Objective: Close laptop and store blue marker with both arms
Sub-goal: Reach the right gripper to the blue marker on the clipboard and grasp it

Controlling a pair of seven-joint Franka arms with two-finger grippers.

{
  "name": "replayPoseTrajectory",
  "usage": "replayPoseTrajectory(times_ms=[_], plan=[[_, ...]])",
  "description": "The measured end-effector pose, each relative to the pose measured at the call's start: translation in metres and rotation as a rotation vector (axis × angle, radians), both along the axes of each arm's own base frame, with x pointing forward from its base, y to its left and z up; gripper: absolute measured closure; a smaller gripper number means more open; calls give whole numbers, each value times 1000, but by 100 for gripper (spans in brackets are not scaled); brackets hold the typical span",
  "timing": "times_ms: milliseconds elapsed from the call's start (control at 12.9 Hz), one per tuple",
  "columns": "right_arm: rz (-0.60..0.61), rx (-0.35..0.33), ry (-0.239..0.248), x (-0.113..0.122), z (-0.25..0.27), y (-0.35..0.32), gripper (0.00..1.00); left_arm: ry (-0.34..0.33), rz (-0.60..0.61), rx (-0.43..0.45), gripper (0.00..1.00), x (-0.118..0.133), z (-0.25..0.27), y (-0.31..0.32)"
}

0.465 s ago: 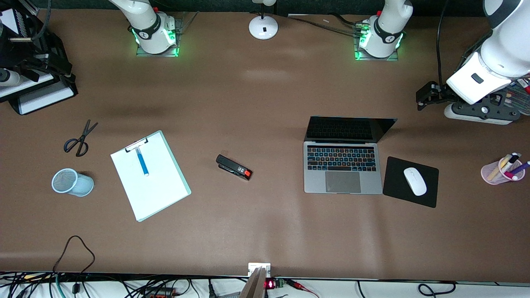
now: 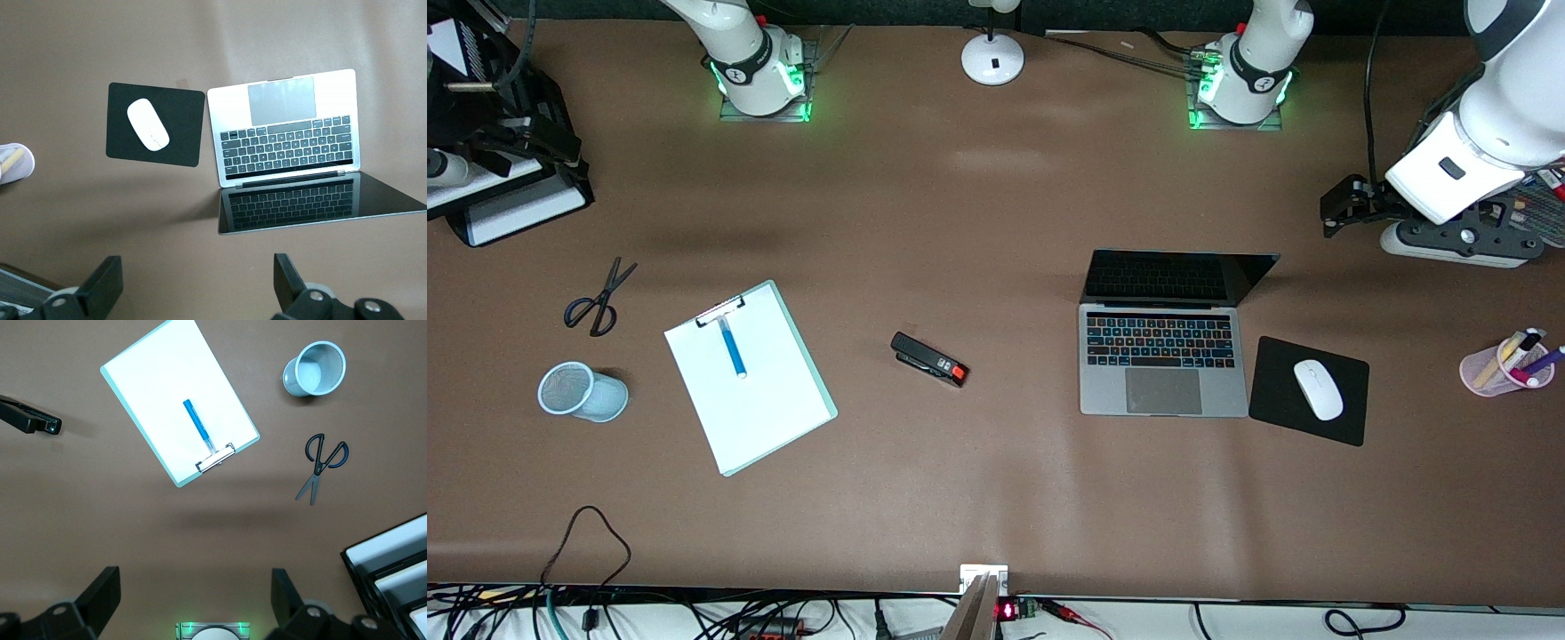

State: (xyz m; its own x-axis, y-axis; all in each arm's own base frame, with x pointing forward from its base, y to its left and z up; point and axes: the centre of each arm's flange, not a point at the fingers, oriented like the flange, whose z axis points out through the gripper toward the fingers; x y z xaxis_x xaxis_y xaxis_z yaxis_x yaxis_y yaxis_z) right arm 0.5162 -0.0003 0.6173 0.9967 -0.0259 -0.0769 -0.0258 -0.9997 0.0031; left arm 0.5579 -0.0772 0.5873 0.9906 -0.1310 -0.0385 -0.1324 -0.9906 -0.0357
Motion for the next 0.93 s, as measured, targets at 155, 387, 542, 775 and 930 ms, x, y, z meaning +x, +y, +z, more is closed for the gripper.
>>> replayPoseTrajectory(times_ms=[155,387,542,775,930], plan=[[2,-2,42,12,-23,1,0,0,0,0,0,0,0,0],[31,-16,105,41,-80,5,0,0,0,0,0,0,0,0],[118,-39,107,64,-122,12,0,0,3,0,0,0,0,1],[182,-41,114,85,-190,18,0,-16,6,-5,0,9,4,3],[241,-34,131,95,-237,18,0,-16,7,-8,0,15,2,3]])
